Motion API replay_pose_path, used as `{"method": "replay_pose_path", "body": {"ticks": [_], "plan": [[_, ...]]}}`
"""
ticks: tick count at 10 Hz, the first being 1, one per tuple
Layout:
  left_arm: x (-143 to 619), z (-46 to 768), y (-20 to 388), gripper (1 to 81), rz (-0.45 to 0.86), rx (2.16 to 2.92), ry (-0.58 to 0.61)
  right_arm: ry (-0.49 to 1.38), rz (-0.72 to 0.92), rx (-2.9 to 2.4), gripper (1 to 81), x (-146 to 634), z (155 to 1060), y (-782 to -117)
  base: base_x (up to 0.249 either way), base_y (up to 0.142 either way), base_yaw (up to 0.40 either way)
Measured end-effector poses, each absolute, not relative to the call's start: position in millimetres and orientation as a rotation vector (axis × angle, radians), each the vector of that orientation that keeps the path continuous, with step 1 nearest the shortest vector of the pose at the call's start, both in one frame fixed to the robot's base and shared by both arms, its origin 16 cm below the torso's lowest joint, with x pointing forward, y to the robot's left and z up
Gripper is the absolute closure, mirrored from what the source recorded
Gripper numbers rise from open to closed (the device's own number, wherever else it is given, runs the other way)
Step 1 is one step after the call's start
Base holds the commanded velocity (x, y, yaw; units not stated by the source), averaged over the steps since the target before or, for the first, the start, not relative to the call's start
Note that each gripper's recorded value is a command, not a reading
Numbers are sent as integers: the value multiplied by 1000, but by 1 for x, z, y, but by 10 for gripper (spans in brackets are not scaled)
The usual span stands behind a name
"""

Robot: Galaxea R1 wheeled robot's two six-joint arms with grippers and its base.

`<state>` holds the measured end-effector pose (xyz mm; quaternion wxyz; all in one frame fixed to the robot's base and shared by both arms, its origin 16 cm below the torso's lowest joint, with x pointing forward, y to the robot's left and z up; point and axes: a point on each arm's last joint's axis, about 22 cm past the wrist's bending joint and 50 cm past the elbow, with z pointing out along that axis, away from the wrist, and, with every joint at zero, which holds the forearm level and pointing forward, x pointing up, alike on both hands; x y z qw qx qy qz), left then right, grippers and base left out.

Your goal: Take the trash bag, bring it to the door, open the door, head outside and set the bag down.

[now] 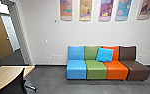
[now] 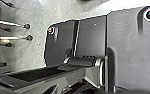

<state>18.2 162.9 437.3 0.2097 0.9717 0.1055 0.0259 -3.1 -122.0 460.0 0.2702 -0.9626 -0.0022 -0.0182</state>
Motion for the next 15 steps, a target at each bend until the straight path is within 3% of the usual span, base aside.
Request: {"method": "replay_pose_path", "body": {"ticks": [5,15], "plan": [[16,437,163,10,69,2702,294,-5,-45,-2594,10,-6,460,-122,78,0,0],[14,440,179,10,64,2702,292,-6,-27,-2545,10,-9,476,-123,0,0,0]]}}
